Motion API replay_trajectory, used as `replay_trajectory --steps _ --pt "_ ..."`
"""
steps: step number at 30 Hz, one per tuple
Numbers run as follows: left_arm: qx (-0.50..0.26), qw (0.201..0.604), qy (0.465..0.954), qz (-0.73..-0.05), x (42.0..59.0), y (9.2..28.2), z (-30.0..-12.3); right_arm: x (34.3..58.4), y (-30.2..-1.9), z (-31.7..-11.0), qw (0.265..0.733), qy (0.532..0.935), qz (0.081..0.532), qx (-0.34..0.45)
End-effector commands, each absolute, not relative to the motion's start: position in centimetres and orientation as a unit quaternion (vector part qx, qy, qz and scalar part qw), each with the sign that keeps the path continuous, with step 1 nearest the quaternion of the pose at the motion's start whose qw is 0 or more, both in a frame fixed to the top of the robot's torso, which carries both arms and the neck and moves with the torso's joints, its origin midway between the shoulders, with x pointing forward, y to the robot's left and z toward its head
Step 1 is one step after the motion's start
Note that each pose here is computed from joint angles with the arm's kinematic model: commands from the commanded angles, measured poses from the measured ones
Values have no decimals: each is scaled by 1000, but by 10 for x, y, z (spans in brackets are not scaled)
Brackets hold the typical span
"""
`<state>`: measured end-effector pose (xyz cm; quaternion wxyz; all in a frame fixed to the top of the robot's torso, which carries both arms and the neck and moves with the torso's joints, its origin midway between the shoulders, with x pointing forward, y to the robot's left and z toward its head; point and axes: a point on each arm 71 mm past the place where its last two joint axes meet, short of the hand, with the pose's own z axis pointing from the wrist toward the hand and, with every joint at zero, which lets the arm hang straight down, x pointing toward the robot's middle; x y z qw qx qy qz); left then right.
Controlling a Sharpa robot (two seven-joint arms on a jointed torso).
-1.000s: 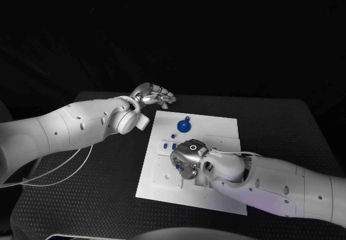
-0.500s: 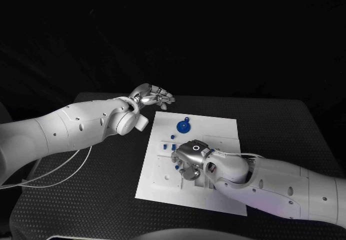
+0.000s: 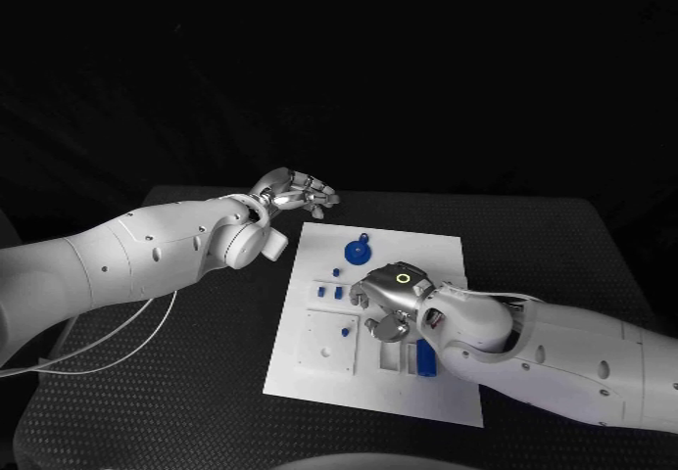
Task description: Assemble the parts on the task board
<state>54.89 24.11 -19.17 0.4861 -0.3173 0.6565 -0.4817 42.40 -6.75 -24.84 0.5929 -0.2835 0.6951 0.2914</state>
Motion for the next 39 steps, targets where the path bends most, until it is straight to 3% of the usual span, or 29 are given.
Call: replay_trajectory --steps 1,8,19,39 --pt "-315 482 655 -489 549 240 -190 428 -79 -235 601 695 310 -245" --pt "-315 483 655 -489 549 241 -191 445 -118 -218 603 710 296 -213" --pt "-314 481 656 -489 550 241 -191 459 -165 -229 578 754 229 -210" --pt "-314 480 657 -489 550 241 -192 459 -153 -246 570 755 241 -216"
